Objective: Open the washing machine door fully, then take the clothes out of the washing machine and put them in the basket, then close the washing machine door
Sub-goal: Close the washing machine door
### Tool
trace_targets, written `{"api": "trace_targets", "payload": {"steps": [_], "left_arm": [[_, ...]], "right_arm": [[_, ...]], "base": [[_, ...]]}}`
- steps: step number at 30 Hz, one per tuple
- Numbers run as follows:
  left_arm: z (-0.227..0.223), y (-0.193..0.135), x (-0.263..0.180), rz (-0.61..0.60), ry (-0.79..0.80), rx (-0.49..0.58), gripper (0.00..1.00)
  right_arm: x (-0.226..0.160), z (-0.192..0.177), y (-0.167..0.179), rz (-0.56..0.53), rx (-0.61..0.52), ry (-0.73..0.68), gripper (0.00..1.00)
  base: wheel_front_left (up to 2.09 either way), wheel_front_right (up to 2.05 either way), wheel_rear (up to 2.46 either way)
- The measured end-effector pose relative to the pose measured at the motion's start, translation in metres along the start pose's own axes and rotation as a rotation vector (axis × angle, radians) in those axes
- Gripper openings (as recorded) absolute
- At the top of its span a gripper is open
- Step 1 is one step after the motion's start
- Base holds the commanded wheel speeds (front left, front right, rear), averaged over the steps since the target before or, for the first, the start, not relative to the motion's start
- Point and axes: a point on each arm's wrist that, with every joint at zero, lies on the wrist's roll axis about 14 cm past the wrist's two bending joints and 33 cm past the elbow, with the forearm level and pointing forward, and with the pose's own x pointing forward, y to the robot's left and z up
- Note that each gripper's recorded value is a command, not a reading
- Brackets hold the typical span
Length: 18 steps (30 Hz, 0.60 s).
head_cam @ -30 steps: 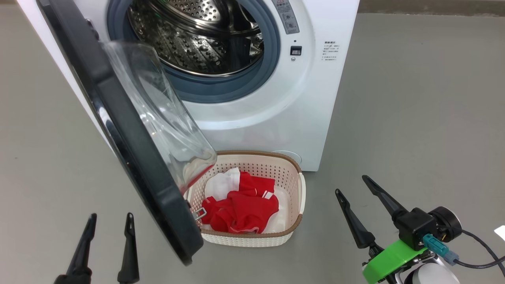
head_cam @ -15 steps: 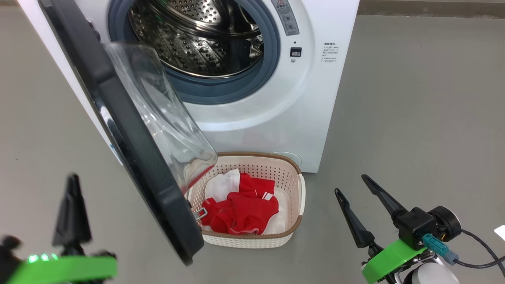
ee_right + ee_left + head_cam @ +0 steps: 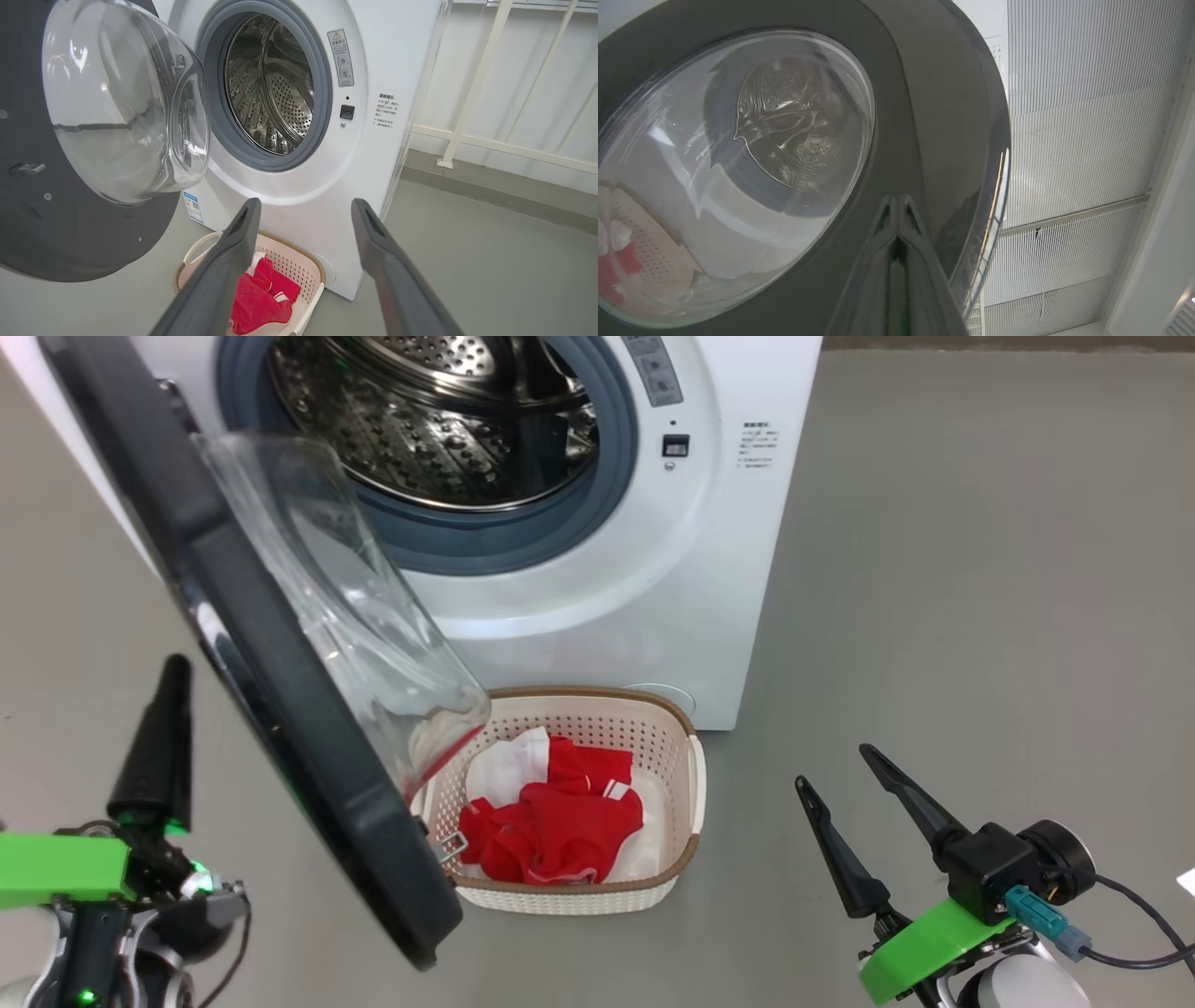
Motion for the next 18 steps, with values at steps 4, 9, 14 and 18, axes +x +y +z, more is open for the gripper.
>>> {"api": "trace_targets", "payload": {"steps": [4, 9, 14, 18], "left_arm": [[-0.019, -0.009, 0.002, -0.013, 0.101, -0.065, 0.0], [-0.031, -0.013, 0.004, -0.018, 0.156, -0.067, 0.0], [-0.047, -0.01, 0.01, -0.013, 0.199, -0.07, 0.0], [-0.061, -0.009, 0.017, -0.013, 0.233, -0.077, 0.0]], "right_arm": [[-0.002, -0.002, -0.005, -0.015, 0.001, 0.006, 1.0], [-0.003, -0.001, -0.011, -0.032, 0.001, 0.003, 1.0], [-0.006, 0.001, -0.018, -0.055, -0.001, -0.002, 1.0], [-0.013, 0.0, -0.028, -0.089, 0.0, 0.003, 1.0]], "base": [[0.0, 0.0, 0.0], [0.0, 0.0, 0.0], [0.0, 0.0, 0.0], [0.0, 0.0, 0.0]]}}
